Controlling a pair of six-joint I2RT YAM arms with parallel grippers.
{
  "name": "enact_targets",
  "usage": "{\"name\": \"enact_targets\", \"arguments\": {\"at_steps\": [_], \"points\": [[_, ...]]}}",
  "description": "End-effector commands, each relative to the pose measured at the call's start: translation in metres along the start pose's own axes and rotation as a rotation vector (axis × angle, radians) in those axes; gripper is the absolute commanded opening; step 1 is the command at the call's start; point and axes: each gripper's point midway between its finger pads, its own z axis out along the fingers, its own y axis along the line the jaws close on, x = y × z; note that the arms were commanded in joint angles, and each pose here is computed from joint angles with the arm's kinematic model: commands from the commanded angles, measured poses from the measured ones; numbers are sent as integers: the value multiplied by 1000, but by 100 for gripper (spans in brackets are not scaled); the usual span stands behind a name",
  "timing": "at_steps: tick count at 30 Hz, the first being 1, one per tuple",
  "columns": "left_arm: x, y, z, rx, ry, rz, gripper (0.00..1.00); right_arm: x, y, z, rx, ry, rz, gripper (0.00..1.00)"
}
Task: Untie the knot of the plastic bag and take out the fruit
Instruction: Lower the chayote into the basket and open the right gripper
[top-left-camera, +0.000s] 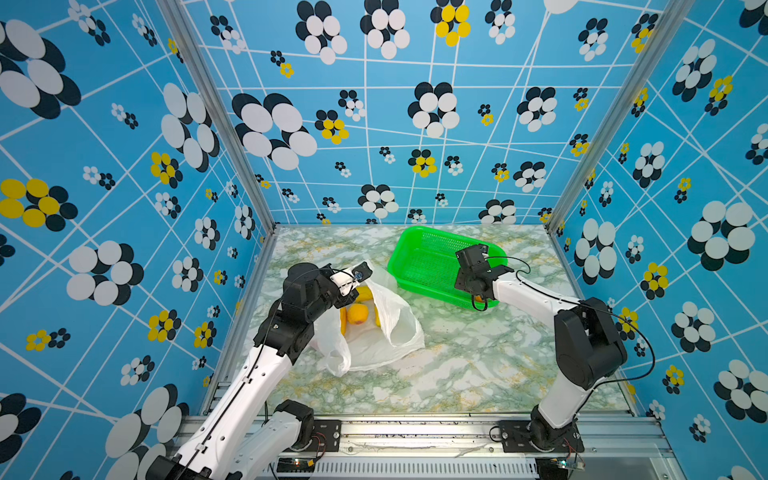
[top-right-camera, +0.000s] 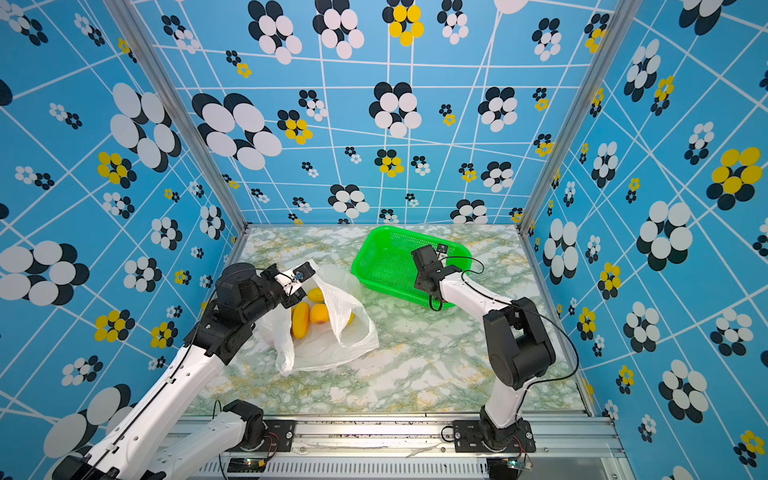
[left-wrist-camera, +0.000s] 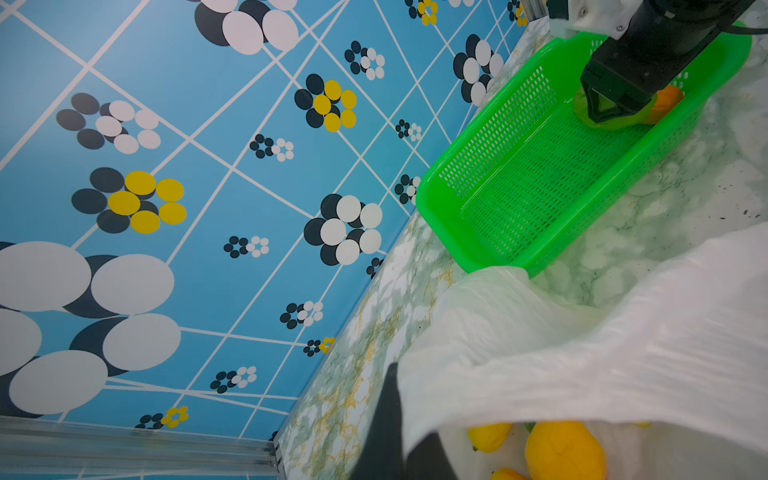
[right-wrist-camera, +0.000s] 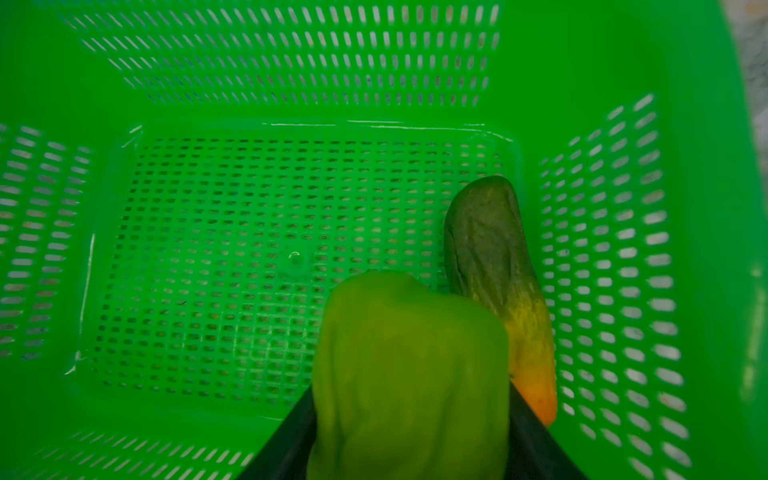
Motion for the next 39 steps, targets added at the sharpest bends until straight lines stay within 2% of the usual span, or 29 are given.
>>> {"name": "enact_targets", "arguments": {"at_steps": [1, 8, 21, 33, 39], "points": [[-8, 4, -7, -16, -23, 11, 0, 11, 5, 5, -25, 74, 38, 29], [-7, 5, -5, -12, -16, 9, 0, 17, -3, 12, 8, 74, 52, 44], [-8, 4, -8, -20, -22, 18, 0, 3, -23, -18, 19, -46, 107, 67], [-9, 5, -8, -26, -26, 23, 0, -5, -25, -34, -14, -100, 120, 69], [-8, 5, -7, -26, -19, 21, 0, 1, -23, -25, -14, -79, 117, 72]]}}
